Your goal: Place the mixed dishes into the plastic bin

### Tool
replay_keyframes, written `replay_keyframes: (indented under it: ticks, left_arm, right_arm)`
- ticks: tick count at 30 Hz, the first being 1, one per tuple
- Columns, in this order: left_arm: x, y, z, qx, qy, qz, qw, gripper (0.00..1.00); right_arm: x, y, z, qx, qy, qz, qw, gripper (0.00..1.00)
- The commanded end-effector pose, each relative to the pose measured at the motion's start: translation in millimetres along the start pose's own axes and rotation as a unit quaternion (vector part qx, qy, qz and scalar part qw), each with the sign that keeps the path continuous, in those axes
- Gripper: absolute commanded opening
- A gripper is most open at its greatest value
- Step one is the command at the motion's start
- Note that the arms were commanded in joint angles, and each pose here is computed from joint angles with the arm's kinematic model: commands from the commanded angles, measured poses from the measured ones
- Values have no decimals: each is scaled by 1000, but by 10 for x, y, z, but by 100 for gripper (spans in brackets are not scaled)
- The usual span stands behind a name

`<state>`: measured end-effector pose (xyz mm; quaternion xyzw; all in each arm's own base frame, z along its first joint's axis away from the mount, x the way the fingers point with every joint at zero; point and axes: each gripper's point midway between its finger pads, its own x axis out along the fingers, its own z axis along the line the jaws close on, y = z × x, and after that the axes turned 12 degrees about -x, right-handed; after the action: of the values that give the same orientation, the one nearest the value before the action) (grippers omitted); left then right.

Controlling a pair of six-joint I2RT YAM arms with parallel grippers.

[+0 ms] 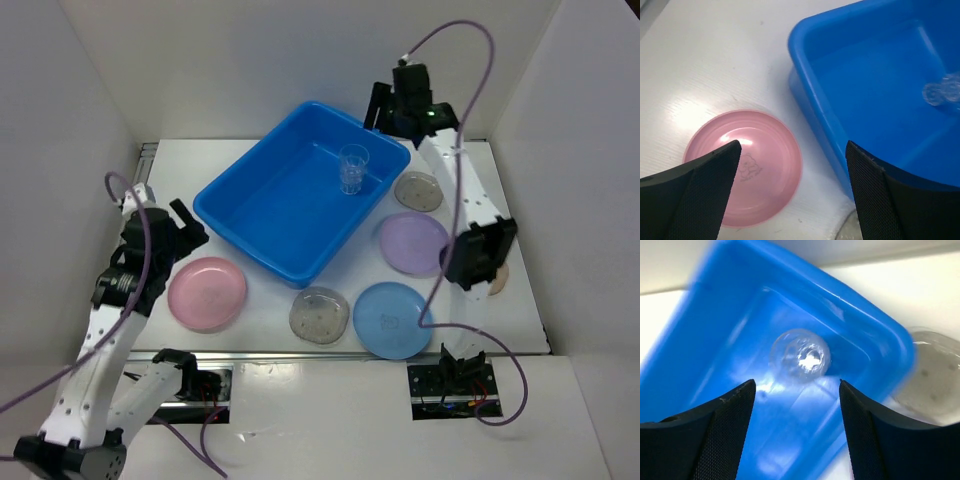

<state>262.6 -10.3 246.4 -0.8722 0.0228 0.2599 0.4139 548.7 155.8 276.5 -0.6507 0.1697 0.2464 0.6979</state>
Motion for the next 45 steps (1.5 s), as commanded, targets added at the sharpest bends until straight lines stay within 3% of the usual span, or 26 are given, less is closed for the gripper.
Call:
replay_keyframes:
  ticks: [1, 2, 4, 5, 7, 11, 13, 14, 18, 19, 22, 23, 24, 26, 27, 28, 36, 41, 44, 45]
  left_arm:
    - [310, 94, 286, 53, -107, 28, 992, 87]
    - [438, 149, 418, 51, -141, 52, 987, 78]
    - [497, 199, 504, 30, -157, 71, 985, 76]
    - [491, 230, 512, 23, -153, 84, 984, 90]
    - [496, 274, 583, -2, -166, 89, 982, 94]
    - [500, 346, 723, -7, -196, 96, 976, 82]
    - [512, 304, 832, -19, -218, 89, 972, 58]
    - [514, 243, 842, -29, -223, 78, 971, 30]
    - [557, 270, 901, -54, -228, 96, 967, 2]
    - [560, 335, 942, -62, -232, 105, 965, 0]
    - [565, 450, 1019, -96, -241, 120, 958, 0]
    - [581, 468, 1028, -100, -245, 123, 956, 8]
    - [588, 453, 1039, -118, -250, 116, 954, 26]
    - [596, 551, 1135, -145, -278, 125, 941, 30]
    - [611, 610, 1196, -149, -288, 136, 936, 44]
    - [636, 646, 1231, -152, -292, 141, 934, 52]
    - [759, 656, 1664, -133, -377, 147, 905, 60]
    - [791, 701, 1708, -114, -393, 173, 896, 62]
    - [740, 850, 1544, -126, -371, 241, 888, 62]
    - [646, 1217, 1421, -189, -352, 304, 865, 60]
  right_arm:
    - [-1362, -632, -35, 6, -31, -130, 991, 73]
    - [-1793, -778, -69, 17, -35, -177, 983, 73]
    - [-2005, -677, -130, 19, -32, -188, 982, 76]
    - [-1993, -501, -162, 18, -29, -172, 985, 76]
    - [-2187, -370, -191, 17, -34, -174, 984, 76]
    - [-2359, -69, -171, 21, -57, -159, 985, 76]
    - [-2406, 98, -191, 20, -60, -150, 987, 76]
    - [-2412, 152, -202, 19, -60, -147, 987, 76]
    - [-2446, 321, -254, 20, -54, -141, 988, 76]
    - [-2464, 351, -261, 20, -54, -141, 988, 76]
    - [-2462, 408, -272, 19, -53, -137, 989, 76]
    - [-2510, 394, -274, 20, -54, -143, 988, 76]
    - [-2511, 394, -274, 20, -54, -143, 988, 76]
    - [-2489, 428, -262, 19, -58, -138, 989, 76]
    - [-2488, 428, -262, 19, -58, -138, 989, 76]
    - [-2488, 428, -262, 19, -58, -138, 989, 76]
    - [-2273, 544, -231, 10, -57, -114, 992, 76]
    - [-2127, 601, -225, 9, -53, -95, 994, 77]
    - [-2044, 632, -239, 8, -47, -85, 995, 77]
    - [-1970, 636, -247, 8, -41, -79, 996, 77]
